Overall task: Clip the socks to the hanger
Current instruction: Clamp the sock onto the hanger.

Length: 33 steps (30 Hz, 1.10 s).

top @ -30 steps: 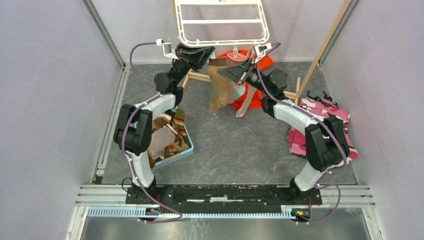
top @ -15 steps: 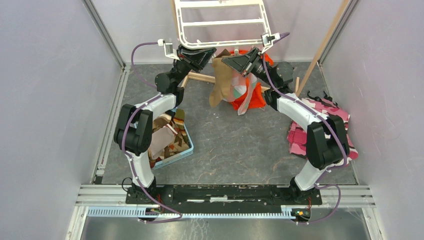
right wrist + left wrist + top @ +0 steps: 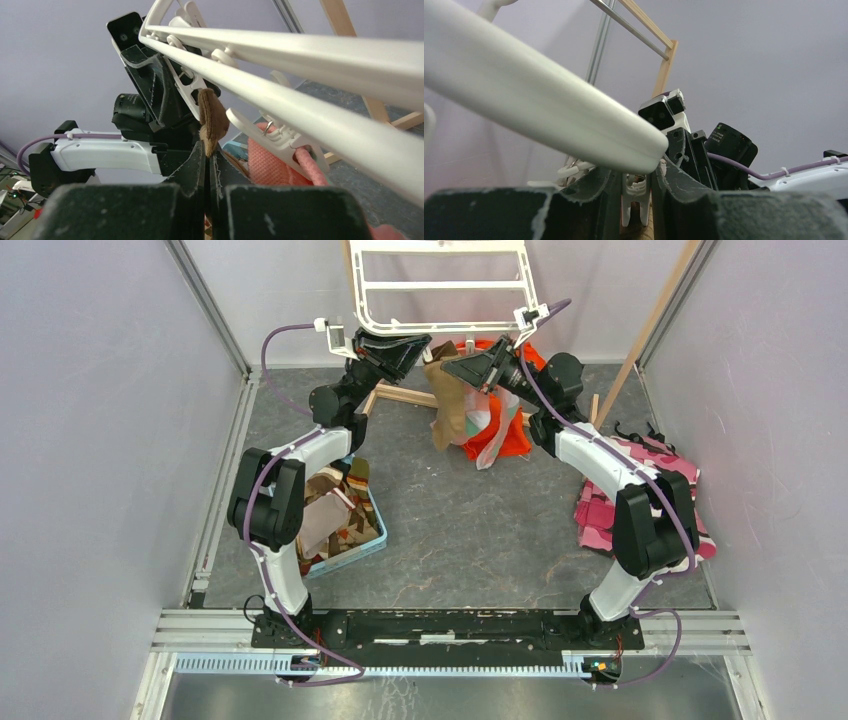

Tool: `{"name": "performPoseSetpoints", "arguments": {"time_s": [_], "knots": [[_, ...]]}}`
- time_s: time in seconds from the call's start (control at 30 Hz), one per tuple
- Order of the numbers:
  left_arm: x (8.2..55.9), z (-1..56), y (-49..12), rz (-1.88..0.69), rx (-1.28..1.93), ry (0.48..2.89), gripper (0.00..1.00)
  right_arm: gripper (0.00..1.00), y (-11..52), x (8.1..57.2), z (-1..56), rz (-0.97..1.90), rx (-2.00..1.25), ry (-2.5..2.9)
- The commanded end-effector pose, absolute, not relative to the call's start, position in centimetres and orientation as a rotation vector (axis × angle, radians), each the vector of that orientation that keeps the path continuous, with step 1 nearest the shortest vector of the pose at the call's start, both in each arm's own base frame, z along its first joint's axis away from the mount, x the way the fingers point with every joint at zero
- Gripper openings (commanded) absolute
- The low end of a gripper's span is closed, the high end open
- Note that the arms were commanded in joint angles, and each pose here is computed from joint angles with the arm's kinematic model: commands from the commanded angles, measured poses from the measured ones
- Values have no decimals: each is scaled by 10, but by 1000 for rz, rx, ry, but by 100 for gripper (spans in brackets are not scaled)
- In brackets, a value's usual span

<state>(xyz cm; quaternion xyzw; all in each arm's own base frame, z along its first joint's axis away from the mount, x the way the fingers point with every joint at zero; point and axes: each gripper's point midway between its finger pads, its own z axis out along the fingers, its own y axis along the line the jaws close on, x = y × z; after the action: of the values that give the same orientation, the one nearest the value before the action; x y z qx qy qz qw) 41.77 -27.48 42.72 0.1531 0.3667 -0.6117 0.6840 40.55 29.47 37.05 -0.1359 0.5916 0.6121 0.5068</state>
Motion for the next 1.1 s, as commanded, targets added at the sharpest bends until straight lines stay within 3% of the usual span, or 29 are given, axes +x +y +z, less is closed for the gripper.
{"name": "performPoseSetpoints", "arguments": {"time_s": [0.0, 0.5, 1.07], "knots": [[362, 486, -257, -1383, 436, 534, 15, 0, 295, 408, 380, 1432, -388, 1408], [368, 484, -257, -1354, 425, 528, 15, 0, 303, 380, 391, 1538, -493, 1335], [367, 482, -256, -1335, 433, 532, 13, 0, 303, 375, 401, 1471, -586, 1290]]}}
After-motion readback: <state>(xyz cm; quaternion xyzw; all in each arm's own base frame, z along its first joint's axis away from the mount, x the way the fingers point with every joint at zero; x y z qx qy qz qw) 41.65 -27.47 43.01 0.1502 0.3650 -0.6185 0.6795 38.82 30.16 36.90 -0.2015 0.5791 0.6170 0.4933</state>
